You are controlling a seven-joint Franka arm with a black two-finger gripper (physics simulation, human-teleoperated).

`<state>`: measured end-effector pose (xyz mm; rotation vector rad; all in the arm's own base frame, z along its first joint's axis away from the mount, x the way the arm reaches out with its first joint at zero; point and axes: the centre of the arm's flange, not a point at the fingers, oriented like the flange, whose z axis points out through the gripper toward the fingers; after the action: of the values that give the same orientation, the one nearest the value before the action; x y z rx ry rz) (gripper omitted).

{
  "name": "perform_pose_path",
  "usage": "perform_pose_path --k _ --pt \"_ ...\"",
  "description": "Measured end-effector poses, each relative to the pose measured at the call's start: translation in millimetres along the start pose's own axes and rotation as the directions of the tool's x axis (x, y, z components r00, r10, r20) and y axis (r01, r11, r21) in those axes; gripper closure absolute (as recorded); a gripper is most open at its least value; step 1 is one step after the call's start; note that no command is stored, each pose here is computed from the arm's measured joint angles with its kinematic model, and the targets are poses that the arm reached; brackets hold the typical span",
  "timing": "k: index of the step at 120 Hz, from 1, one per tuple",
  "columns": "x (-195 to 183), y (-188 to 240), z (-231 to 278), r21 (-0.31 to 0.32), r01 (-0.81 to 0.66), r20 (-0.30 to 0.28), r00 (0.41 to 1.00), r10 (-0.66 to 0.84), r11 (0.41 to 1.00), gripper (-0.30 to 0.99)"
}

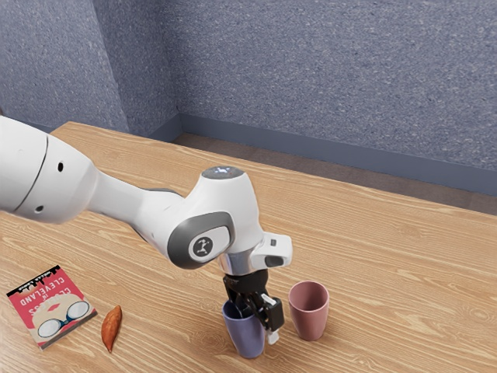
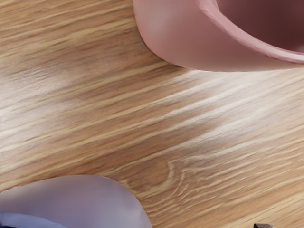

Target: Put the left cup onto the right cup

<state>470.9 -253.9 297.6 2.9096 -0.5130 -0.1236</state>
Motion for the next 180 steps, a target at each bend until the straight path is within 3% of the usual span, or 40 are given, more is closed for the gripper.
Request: perform_pose_path --k 21,48,72,95,115,148,180 --pt "1 -5 2 -0.005 0.022 0.000 1.000 -0.022 1.000 0.55" --pt "2 -10 3 -0.002 0.041 0.000 0.999 -0.041 0.999 0.73" --pt "2 -11 -7 0.032 0.043 -0.020 0.999 -0.043 0.999 0.76" --pt "6 -7 -48 0.076 0.051 -0.062 0.997 -0.047 0.996 0.77" --pt "15 0 -78 0.119 0.036 -0.056 0.998 -0.029 0.992 0.78" --pt "37 37 -116 0.220 -0.038 -0.045 0.998 0.049 0.975 0.78" --pt "21 107 -117 0.264 -0.132 -0.006 0.990 0.138 0.955 0.78"
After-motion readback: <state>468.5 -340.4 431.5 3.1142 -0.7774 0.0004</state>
